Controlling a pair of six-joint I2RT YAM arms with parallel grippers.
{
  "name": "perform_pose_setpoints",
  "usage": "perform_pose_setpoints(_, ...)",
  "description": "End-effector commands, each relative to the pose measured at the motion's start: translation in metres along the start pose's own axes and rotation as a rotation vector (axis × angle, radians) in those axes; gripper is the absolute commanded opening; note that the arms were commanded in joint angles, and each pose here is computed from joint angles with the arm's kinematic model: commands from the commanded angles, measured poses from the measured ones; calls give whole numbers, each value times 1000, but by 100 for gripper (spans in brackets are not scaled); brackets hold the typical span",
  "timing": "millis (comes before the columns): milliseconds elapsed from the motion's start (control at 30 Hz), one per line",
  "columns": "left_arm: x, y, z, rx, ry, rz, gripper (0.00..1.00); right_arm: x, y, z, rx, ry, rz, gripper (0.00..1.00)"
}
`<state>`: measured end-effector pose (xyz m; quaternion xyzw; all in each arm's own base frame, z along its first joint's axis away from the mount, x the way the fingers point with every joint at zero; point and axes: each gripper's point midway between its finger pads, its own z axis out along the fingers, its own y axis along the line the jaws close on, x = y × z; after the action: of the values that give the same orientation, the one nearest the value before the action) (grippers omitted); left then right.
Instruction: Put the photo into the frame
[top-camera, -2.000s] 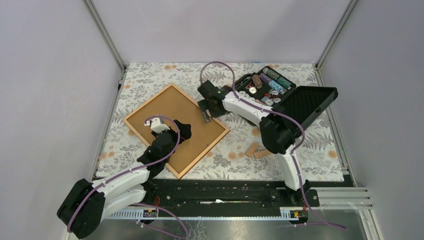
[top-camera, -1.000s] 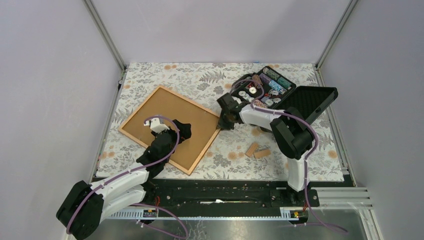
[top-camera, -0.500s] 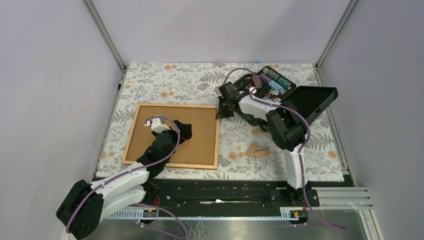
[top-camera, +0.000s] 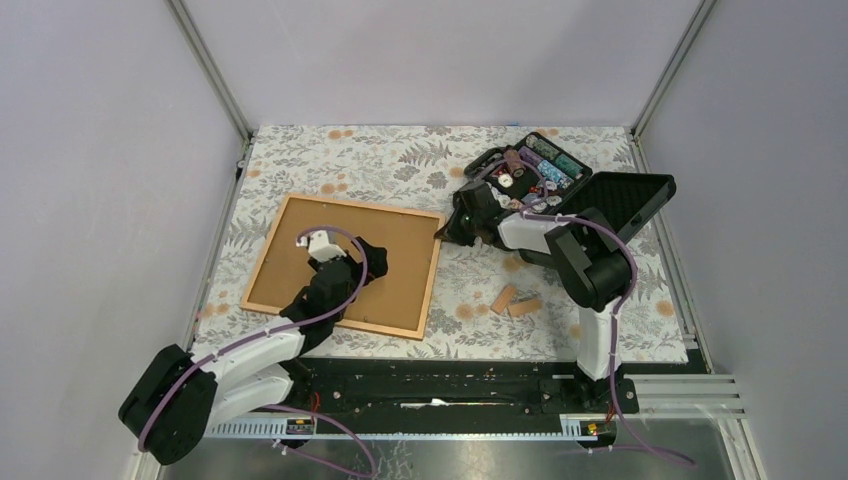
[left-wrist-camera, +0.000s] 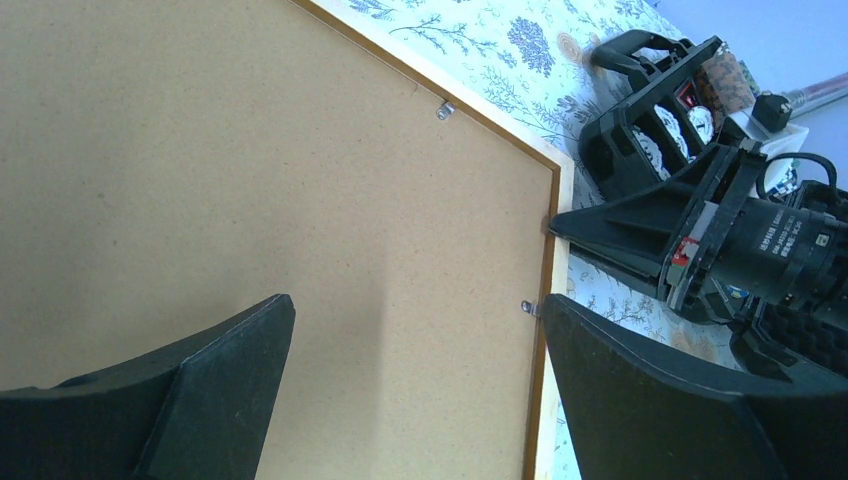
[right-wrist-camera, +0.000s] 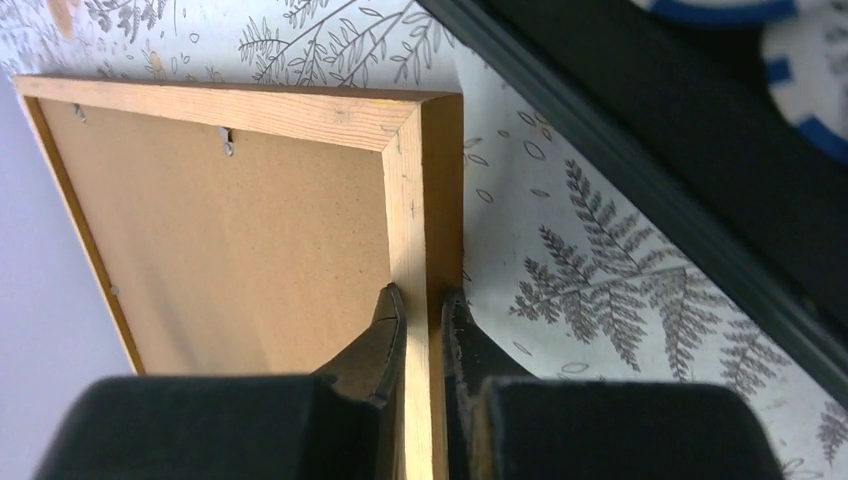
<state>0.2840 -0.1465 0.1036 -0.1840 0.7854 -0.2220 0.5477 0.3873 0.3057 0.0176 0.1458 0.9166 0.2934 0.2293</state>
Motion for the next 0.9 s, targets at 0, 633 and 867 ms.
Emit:
perform_pose_setpoints(0, -12, -19, 6, 36, -13, 13, 99, -10, 15, -13, -61, -61, 164, 16)
perform_pose_setpoints(633, -133, -54, -63, -42, -79, 163, 99, 14, 12, -182, -15, -326, -692, 100)
perform_pose_setpoints(867, -183, -59, -95, -84, -157, 188, 99, 66, 59, -209, -391, -277, -889, 100)
